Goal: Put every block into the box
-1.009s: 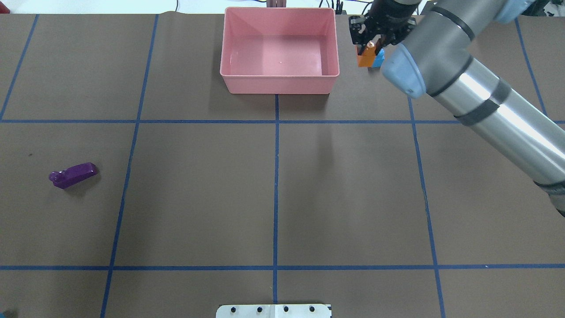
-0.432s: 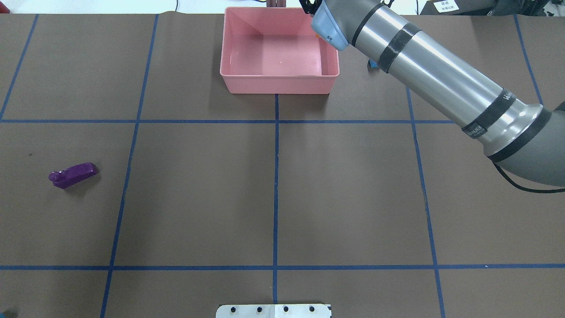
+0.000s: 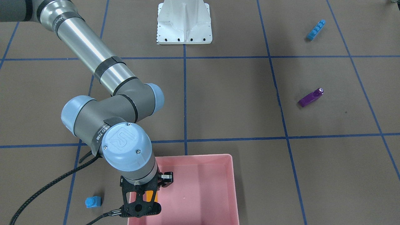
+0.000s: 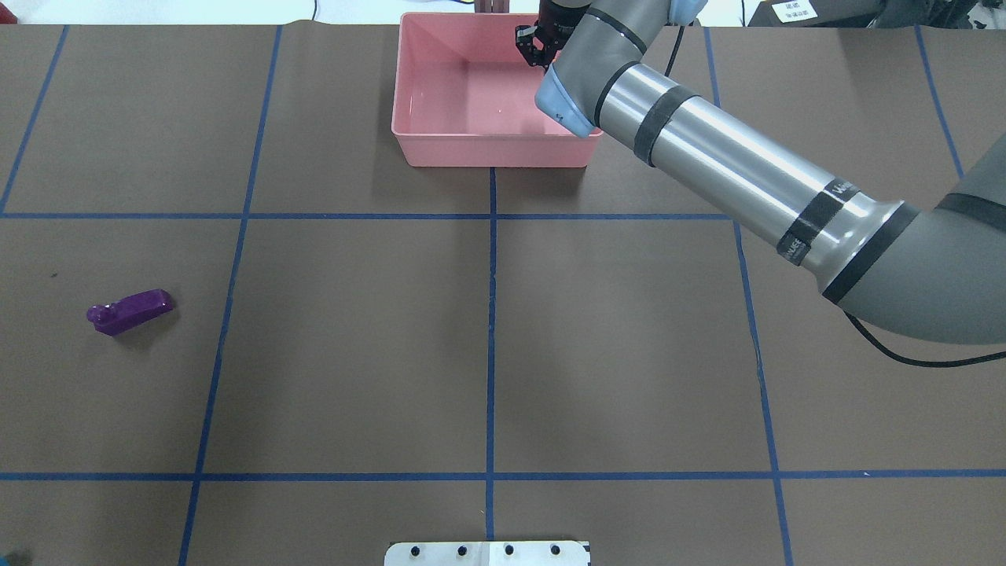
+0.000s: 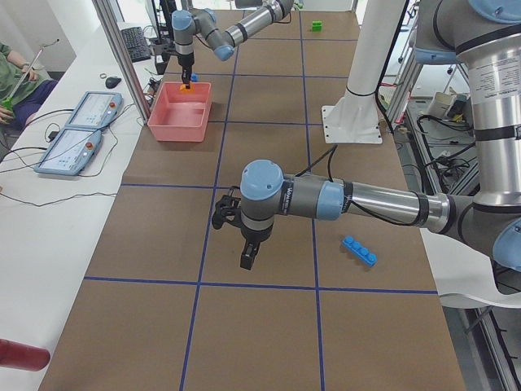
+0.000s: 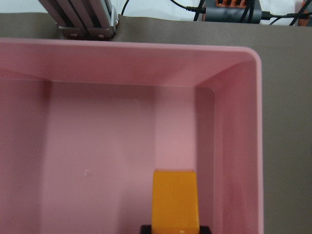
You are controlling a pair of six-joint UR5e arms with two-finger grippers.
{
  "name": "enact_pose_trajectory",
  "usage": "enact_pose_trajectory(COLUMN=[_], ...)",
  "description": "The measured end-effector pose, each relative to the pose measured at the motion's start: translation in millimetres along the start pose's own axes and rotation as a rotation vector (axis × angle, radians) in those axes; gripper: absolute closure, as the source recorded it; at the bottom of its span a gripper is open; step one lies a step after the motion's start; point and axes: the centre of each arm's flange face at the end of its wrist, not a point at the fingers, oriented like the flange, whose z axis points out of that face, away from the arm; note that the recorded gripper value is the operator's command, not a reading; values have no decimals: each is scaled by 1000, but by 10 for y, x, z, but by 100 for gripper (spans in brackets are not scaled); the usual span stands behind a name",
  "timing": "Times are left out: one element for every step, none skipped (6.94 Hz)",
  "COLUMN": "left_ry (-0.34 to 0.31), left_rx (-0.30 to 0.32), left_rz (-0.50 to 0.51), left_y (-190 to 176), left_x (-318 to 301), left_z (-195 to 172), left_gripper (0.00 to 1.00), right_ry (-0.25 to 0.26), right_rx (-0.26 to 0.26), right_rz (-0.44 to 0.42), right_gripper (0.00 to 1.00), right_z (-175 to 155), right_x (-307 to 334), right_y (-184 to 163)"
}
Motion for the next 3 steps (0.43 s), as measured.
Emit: enact_pose_trajectory(left_ry=[0,0,0], left_rx=[0,-1,-2], left_rz=[0,0,0], left_y=[0,1,1], left_x=[-1,-2,-2], left_z=[1,5,8], left_gripper=[0,0,0], right_ry=[-4,-2,0], right_rx=[3,1,-1], right_rz=[2,4,4], right_gripper=[100,87,61], right_z=[203,313,362], right_x=[5,19,30], right_y=[60,94,112])
